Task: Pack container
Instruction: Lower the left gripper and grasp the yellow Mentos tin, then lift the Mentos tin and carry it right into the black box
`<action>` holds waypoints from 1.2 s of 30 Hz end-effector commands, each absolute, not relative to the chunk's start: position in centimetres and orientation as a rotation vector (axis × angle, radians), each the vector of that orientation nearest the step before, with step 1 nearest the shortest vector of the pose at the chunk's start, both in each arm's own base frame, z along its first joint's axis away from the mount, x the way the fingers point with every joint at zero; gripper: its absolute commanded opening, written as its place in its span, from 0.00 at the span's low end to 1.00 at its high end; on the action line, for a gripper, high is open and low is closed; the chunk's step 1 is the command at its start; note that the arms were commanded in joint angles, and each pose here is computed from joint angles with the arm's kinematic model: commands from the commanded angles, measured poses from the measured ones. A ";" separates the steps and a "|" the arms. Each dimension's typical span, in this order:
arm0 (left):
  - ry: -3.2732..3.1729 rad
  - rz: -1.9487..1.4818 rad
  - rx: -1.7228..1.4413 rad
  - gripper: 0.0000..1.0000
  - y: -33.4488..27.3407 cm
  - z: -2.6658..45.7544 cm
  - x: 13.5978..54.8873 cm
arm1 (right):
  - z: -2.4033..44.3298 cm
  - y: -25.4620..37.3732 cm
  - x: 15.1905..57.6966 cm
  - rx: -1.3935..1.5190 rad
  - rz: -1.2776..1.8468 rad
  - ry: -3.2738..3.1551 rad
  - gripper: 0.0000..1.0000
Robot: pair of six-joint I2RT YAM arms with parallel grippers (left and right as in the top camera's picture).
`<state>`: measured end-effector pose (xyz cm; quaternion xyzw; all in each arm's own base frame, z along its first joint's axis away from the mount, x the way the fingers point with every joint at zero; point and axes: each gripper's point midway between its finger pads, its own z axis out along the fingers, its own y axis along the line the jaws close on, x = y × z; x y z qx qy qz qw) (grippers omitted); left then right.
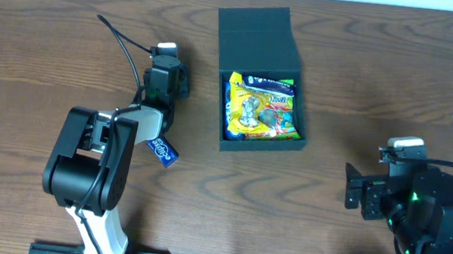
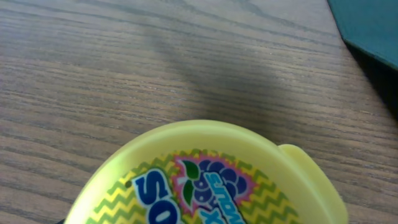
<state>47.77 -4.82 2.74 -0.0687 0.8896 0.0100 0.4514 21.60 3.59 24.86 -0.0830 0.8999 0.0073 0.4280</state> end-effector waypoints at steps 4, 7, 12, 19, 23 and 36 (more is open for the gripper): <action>2.194 0.049 -0.180 0.48 -4.4 2.6 48.1 | 24.6 3.2 21.6 -0.176 0.003 2.256 0.99; 2.193 0.051 -0.182 0.33 -4.4 2.6 48.1 | 24.6 3.1 21.6 -0.175 -0.001 2.255 0.99; 2.191 0.050 -0.181 0.20 -4.4 2.7 48.2 | 24.6 3.0 21.6 -0.173 -0.005 2.256 0.99; 2.173 0.045 -0.182 0.13 -4.4 4.6 48.0 | 24.6 3.1 21.6 -0.173 -0.004 2.256 0.99; 2.158 0.040 -0.184 0.12 -4.3 6.9 47.6 | 24.6 3.1 21.6 -0.173 -0.004 2.256 0.99; 2.158 -0.065 -0.199 0.05 -7.4 16.1 43.4 | 24.6 3.1 21.6 -0.174 -0.004 2.258 0.99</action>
